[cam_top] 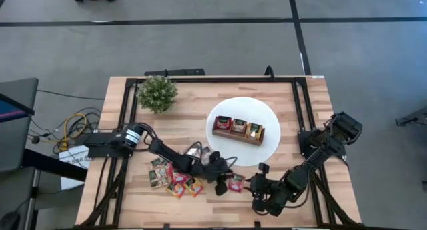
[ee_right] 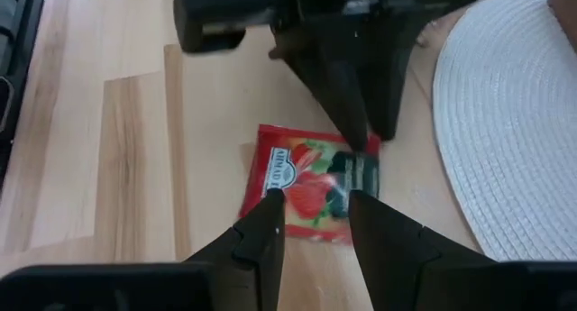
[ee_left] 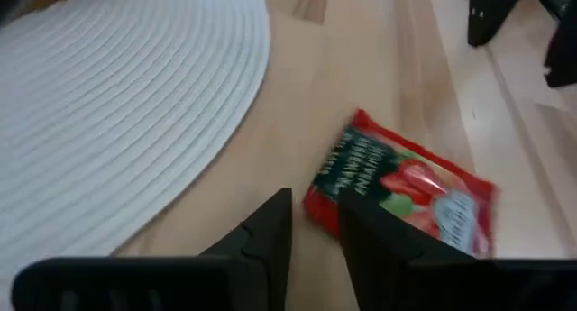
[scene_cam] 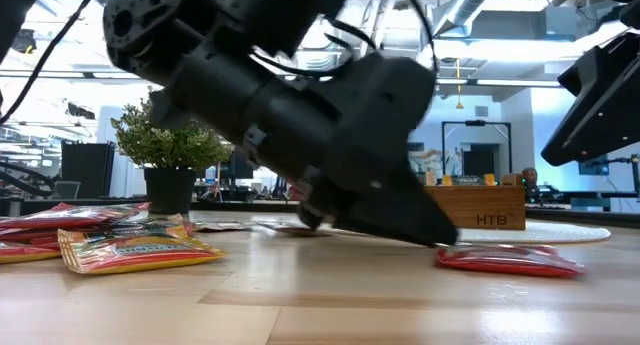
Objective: Pick & Place Tea
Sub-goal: Put the red tea bag into the left section of the wooden organizer
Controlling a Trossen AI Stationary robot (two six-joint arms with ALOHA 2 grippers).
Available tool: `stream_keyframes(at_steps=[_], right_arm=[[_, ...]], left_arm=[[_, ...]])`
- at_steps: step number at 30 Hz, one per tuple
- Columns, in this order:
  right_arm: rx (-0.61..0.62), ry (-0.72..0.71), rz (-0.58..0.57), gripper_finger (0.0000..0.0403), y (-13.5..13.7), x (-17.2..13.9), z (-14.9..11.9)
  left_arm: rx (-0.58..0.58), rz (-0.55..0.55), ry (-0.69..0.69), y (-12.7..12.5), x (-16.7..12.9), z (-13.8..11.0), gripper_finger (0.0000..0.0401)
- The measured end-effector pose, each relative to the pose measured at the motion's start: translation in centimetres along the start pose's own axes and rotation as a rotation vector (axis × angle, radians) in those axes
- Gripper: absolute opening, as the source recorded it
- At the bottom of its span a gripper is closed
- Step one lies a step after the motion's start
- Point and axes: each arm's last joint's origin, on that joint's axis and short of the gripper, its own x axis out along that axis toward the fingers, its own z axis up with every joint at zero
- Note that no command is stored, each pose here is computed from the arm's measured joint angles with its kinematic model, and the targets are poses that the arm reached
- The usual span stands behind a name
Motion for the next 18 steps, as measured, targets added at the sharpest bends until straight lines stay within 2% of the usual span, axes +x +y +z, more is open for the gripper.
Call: stream_keyframes(at_steps=[5,10,18], right_arm=[[0.0,0.004,0.005,0.0118,0.0,0.0,0.0],[-0.01,0.006,0.005,0.0118,0.1,-0.1,-0.1],[0.13,0.009,-0.016,0.0118,-0.4,0.3,-0.3]], left_arm=[[0.073,0.029,0.056,-0.8,1.1,0.4,0.006],[0.141,0.058,0.06,-1.4,0.9,0.3,0.001],[0.245,0.129,0.008,-3.5,-1.0,0.7,0.0]])
